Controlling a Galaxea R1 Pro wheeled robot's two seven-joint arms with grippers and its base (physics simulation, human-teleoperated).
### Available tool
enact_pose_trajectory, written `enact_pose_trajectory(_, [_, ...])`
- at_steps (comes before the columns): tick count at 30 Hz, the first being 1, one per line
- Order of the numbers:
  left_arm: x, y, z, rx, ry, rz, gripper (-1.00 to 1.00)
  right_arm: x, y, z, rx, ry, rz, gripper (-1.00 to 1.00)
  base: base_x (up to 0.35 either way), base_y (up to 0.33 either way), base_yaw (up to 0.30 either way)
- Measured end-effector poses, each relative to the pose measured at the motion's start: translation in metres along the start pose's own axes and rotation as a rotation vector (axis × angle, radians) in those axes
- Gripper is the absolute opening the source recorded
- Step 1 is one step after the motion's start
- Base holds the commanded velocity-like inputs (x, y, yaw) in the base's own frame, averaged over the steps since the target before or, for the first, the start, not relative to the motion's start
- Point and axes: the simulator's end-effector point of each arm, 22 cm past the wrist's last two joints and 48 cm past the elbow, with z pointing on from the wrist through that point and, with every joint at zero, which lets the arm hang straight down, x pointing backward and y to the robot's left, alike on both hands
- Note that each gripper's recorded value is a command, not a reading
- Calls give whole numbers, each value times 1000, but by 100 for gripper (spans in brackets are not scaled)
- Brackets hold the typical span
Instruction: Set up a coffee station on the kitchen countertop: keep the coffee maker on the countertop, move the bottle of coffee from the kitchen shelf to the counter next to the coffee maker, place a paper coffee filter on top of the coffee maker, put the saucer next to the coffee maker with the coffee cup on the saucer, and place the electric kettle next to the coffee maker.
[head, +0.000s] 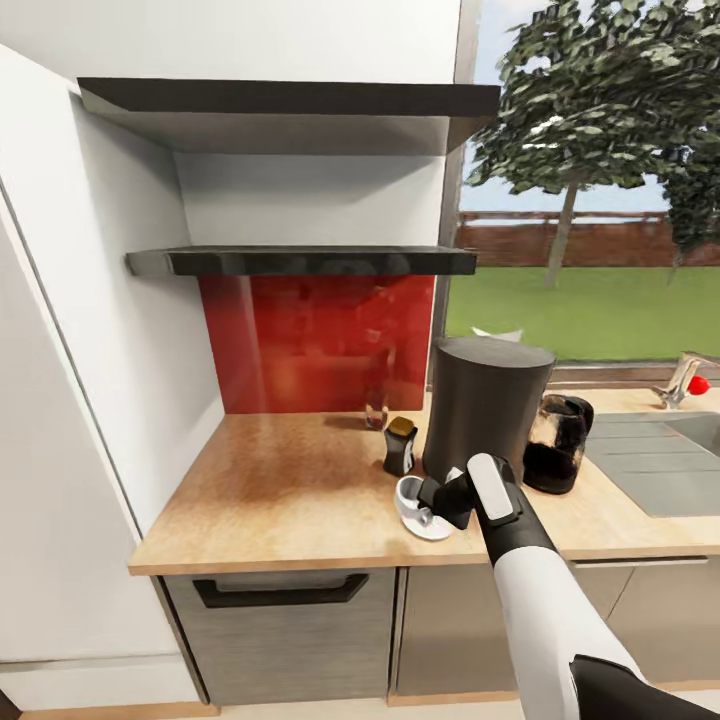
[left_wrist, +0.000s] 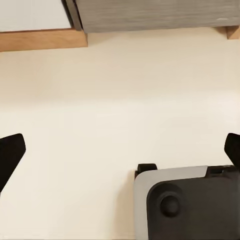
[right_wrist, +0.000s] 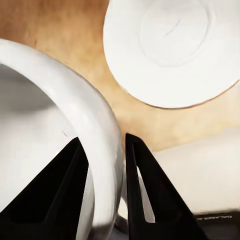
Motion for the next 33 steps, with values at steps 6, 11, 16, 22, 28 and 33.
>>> enact_pose_trajectory(6, [0,0,0,0,0,0,100,1,0,1,1,3,0,-100,295,0,0])
enact_pose_trajectory(11, [0,0,0,-1,0,0,100,1,-1,2,3,5,0,-100,115,0,0])
enact_pose_trajectory(16, [0,0,0,0,1,0,100,8,-5,7,14,26,1,-100,16,0,0])
enact_pose_trajectory(22, [1,0,0,0,3,0,100,23,-11,17,31,71,3,-100,2,0,0])
enact_pose_trajectory(28, [1,0,0,0,3,0,100,35,-15,24,44,103,4,-100,0,0,0])
enact_pose_trajectory(33, [2,0,0,0,4,0,100,37,-18,25,49,110,5,-100,0,0,0])
